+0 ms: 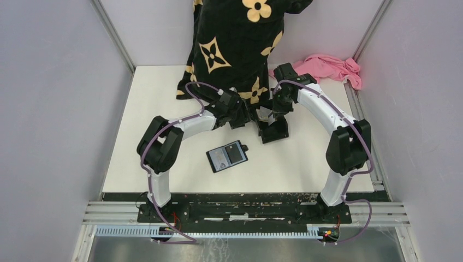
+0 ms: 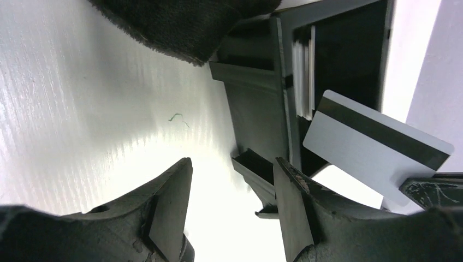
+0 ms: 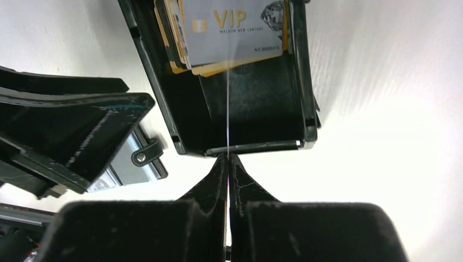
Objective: Put the credit cards into the card holder
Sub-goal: Pick up the credit card from the storage box.
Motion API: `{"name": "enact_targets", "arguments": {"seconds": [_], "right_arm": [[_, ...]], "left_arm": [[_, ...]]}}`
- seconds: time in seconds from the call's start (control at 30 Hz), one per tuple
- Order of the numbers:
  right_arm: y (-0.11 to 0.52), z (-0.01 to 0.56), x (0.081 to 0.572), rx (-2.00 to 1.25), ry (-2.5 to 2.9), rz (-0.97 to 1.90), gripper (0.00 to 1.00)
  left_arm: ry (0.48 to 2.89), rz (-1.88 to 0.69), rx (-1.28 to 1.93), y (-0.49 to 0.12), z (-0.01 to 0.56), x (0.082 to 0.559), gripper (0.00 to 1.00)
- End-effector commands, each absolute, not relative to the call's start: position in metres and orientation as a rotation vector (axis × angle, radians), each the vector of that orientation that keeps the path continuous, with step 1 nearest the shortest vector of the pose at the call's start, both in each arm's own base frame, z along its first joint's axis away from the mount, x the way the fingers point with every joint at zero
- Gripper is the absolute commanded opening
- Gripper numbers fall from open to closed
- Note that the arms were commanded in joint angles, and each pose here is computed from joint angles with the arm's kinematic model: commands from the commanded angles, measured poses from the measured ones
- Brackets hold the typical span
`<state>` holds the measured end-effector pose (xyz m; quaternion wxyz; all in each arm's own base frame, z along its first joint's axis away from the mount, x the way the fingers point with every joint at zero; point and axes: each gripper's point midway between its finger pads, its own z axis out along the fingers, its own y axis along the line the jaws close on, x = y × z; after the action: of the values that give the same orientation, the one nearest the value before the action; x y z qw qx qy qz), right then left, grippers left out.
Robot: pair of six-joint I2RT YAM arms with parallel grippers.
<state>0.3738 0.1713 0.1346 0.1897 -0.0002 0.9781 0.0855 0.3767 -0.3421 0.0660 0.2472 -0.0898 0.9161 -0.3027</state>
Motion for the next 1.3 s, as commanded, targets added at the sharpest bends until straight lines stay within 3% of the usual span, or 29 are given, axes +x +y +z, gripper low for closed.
{"name": "enact_targets", "arguments": {"seconds": [0.0, 0.2, 0.6, 0.83, 1.27], "right_arm": [[0.163, 0.17, 0.367, -0.023, 2.644, 0.235, 0.01], [0.163, 0.192, 0.334, -0.066, 2.603, 0.339, 0.01], [0.209, 0.231, 0.244, -0.313, 2.436, 0.897, 0.01], [0.233, 0.242, 0.203, -0.394, 2.406, 1.187, 0.01], [0.238, 0.23, 0.172, -0.442, 2.411, 1.362, 0.01]], "left_arm": [[2.396, -0.827, -0.155, -0.337, 0.112, 0.375, 0.63], [2.334, -0.872, -0.098, -0.33, 0.148, 0.356, 0.63], [2.15, -1.257, 0.275, -0.346, 0.229, 0.274, 0.66], [2.186, -1.289, 0.45, -0.344, 0.228, 0.242, 0.67], [2.218, -1.356, 0.559, -0.337, 0.219, 0.214, 0.65]]}}
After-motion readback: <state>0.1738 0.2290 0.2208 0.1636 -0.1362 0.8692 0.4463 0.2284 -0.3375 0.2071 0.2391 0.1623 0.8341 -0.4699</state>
